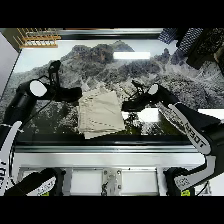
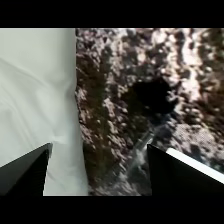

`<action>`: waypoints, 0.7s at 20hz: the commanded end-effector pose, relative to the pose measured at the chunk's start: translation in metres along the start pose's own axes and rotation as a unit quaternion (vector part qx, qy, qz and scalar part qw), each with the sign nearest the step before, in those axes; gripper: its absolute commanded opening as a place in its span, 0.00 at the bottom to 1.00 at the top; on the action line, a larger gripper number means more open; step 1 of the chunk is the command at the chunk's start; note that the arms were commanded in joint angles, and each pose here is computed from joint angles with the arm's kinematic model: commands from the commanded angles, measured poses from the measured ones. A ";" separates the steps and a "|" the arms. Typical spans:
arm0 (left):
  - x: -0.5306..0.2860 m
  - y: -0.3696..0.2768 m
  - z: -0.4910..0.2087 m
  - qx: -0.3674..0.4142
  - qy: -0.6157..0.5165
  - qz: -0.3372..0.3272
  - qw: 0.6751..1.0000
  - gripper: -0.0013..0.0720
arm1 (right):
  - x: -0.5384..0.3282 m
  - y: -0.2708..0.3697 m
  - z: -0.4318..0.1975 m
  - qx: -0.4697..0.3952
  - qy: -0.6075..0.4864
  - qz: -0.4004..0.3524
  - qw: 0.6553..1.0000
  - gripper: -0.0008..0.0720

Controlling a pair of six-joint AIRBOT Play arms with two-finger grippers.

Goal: Fold the clothes and pants, and hang the long-sleeved shirts on hangers.

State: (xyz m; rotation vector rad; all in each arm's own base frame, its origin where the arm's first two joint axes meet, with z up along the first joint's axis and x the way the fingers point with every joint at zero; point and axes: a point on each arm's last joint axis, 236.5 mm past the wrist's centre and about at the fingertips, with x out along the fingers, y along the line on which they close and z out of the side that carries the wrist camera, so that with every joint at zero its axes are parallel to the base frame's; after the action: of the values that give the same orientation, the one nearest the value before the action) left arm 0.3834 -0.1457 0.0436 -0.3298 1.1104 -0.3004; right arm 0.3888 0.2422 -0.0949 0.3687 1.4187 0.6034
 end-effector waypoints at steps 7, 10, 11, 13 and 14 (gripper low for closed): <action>0.013 -0.031 -0.021 0.024 0.013 -0.018 0.999 0.02 | 0.056 0.074 -0.002 -0.030 -0.021 0.100 0.994 0.03; 0.014 -0.040 -0.028 0.036 0.022 -0.023 0.999 0.02 | 0.018 0.052 0.021 -0.045 -0.059 0.060 0.995 0.03; 0.015 -0.043 -0.031 0.039 0.026 -0.025 0.999 0.02 | -0.005 0.028 0.031 -0.046 -0.075 0.018 0.996 0.03; 0.016 -0.048 -0.034 0.044 0.030 -0.027 0.998 0.02 | -0.071 -0.044 0.049 -0.022 -0.114 -0.093 0.989 0.03; 0.016 -0.051 -0.036 0.048 0.031 -0.029 0.998 0.02 | -0.113 -0.084 0.054 0.003 -0.137 -0.149 0.979 0.03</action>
State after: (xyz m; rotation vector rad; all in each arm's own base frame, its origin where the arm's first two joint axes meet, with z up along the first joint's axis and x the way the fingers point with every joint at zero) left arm 0.3590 -0.1941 0.0364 -0.2820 1.1367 -0.3970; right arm 0.4264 0.2305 -0.0640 0.3553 1.2295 0.5790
